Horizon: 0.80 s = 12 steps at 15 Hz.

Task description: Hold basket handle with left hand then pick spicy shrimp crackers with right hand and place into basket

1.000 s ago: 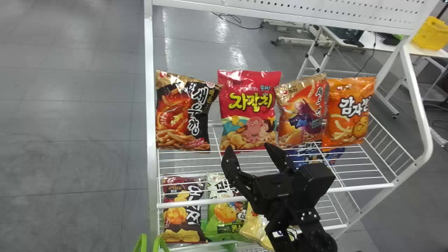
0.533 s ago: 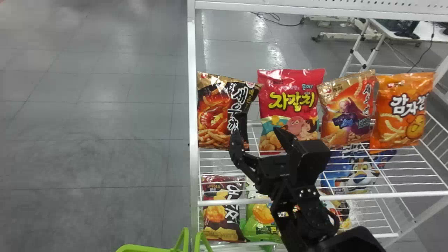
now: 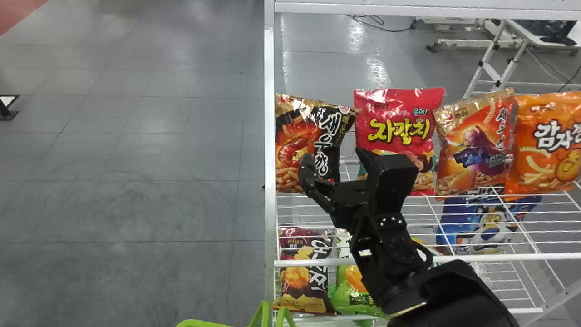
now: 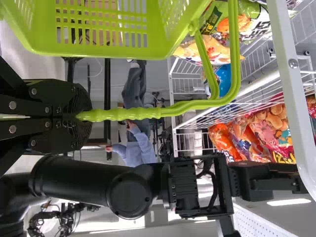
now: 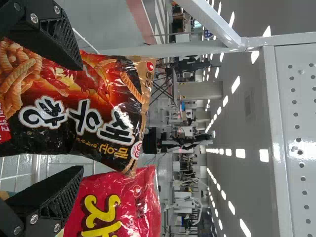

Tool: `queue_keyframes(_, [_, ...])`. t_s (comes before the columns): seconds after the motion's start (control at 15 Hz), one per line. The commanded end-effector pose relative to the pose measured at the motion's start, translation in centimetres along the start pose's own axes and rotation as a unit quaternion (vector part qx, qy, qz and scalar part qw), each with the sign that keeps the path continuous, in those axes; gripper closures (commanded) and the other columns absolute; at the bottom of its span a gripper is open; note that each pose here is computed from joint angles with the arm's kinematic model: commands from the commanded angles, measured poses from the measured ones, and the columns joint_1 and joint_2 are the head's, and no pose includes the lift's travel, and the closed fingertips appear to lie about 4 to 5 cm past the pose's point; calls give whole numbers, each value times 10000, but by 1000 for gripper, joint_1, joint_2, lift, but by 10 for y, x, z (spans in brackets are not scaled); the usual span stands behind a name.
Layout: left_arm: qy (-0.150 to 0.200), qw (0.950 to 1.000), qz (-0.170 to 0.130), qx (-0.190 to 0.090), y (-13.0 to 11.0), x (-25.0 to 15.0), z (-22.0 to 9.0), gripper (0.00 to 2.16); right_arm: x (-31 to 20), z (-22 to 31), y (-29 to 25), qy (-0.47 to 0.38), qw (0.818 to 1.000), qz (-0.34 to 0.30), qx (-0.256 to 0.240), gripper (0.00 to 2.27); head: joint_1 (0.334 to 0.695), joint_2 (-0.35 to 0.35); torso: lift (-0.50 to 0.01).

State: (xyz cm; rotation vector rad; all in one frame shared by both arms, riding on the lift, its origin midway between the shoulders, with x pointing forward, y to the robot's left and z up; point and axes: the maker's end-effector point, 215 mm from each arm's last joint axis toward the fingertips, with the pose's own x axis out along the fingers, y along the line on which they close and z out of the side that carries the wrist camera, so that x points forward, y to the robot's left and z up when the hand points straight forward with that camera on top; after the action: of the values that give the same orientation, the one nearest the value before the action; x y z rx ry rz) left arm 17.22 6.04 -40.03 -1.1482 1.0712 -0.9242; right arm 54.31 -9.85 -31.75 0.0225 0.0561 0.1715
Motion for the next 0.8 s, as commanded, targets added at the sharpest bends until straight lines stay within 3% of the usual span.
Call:
queue_keyframes(0.0, [-12, 10000, -18, 16, -2, 1, 0, 1811, 10, -3, -2, 40, 10000, -7, -49, 97, 695, -62, -37])
queue_keyframes(0.73, [-10, 10000, -16, 39, -4, 1, 0, 1814, 32, -14, 9, 234, 9997, 79, -2, 211, 695, -56, -37])
